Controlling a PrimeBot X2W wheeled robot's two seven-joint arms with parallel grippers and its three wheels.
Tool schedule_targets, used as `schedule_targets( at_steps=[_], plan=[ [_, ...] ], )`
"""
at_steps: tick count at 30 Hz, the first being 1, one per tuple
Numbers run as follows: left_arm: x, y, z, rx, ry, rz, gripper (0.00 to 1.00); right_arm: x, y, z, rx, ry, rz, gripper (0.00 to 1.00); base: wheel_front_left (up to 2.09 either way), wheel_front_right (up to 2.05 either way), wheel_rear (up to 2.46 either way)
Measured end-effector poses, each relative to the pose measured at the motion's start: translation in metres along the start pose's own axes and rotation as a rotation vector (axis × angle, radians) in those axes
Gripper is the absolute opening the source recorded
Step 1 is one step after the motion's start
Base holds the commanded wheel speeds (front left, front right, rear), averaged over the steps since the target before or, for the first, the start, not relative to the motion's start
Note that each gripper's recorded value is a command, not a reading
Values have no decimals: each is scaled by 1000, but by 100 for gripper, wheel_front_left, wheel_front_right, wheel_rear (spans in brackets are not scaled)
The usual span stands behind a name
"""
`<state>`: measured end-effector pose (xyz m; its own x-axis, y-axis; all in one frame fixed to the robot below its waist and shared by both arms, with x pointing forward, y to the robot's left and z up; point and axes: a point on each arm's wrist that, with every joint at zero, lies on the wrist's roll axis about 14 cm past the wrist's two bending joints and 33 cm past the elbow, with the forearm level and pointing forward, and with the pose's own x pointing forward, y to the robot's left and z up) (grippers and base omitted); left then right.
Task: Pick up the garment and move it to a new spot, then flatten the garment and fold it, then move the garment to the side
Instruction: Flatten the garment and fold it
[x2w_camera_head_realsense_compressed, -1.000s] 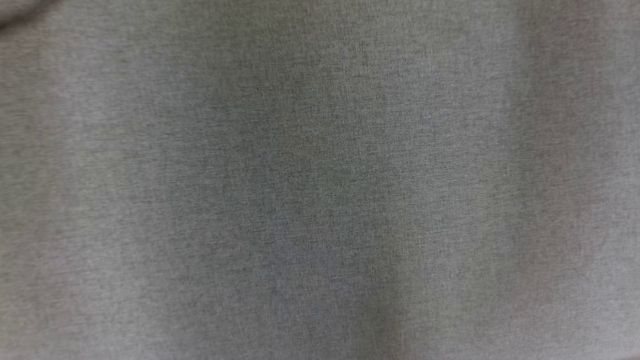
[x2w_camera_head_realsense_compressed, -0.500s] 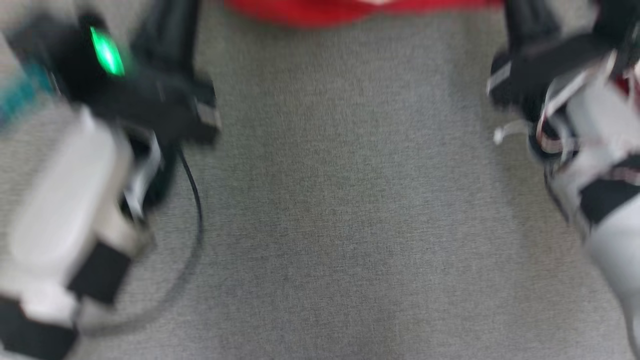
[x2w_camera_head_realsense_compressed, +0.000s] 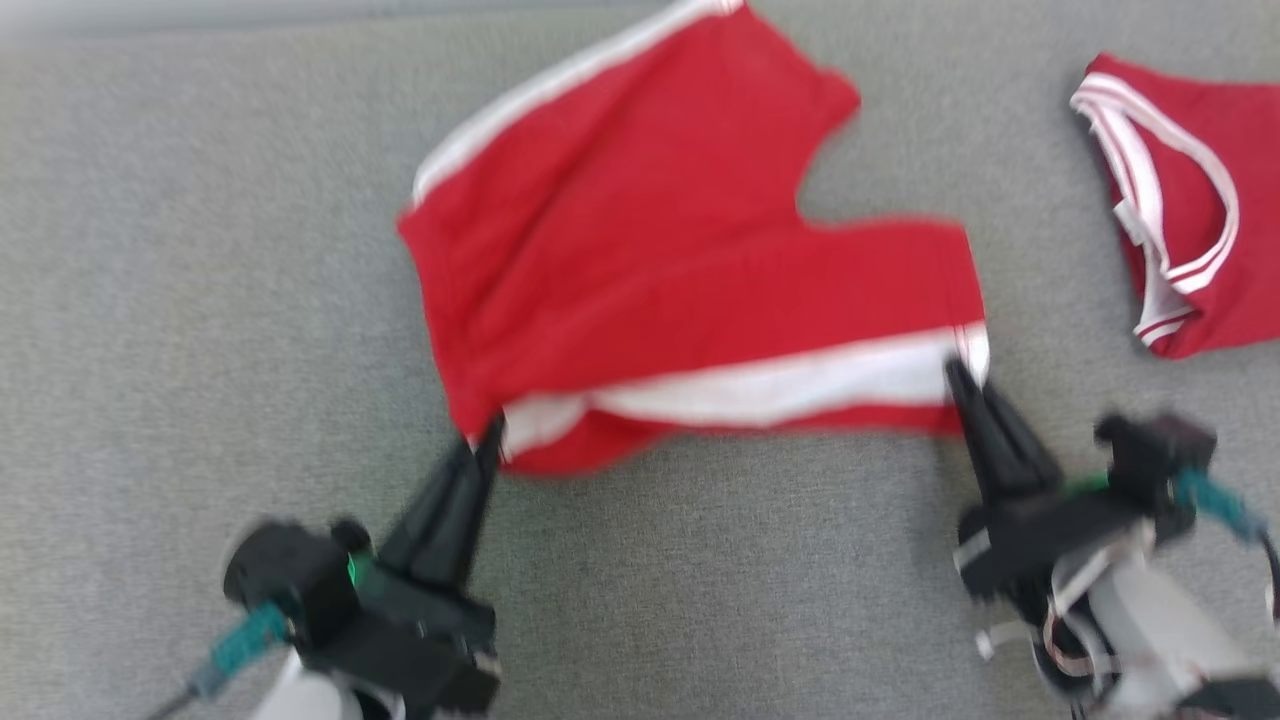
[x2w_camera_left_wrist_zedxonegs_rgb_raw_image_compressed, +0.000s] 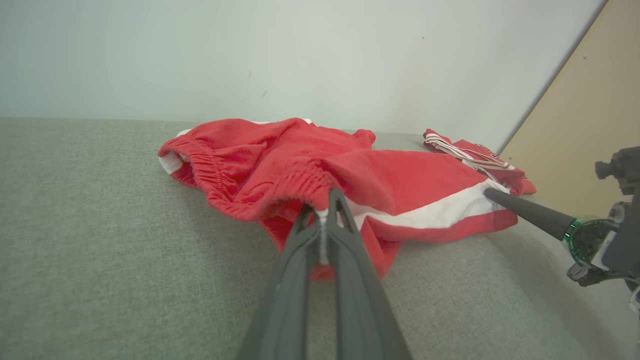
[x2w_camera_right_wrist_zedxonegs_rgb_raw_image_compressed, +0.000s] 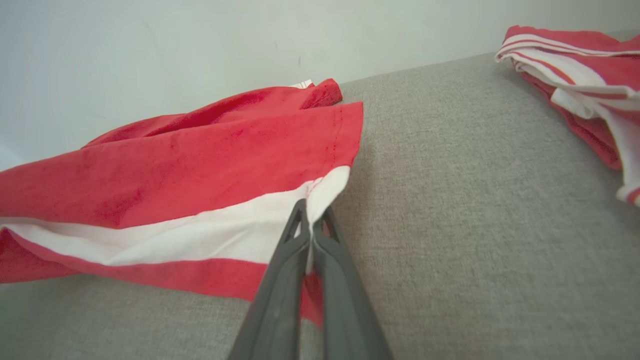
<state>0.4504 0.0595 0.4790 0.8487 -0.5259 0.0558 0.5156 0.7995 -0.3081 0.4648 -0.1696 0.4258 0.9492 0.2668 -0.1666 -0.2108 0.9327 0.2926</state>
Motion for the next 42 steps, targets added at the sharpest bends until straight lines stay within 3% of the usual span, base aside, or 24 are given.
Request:
schedule_targets(
  at_steps=[9,17,29,42],
  plan=[
    [-49,-22,-9,-6,29,41,0,-68,7,-26,78,22,-67,0,0,0,0],
    [-70,-41,-6,-19,16,46,0,-92,5,-10,85,-36,-115,0,0,0,0],
    [-44,-44,32,14,-96,19,0,-32,22,53,-67,-99,2,0,0,0,0],
    [10,9,40,-18,-119,121,0,74,23,69,-184,-53,59,0,0,0,0]
  ],
)
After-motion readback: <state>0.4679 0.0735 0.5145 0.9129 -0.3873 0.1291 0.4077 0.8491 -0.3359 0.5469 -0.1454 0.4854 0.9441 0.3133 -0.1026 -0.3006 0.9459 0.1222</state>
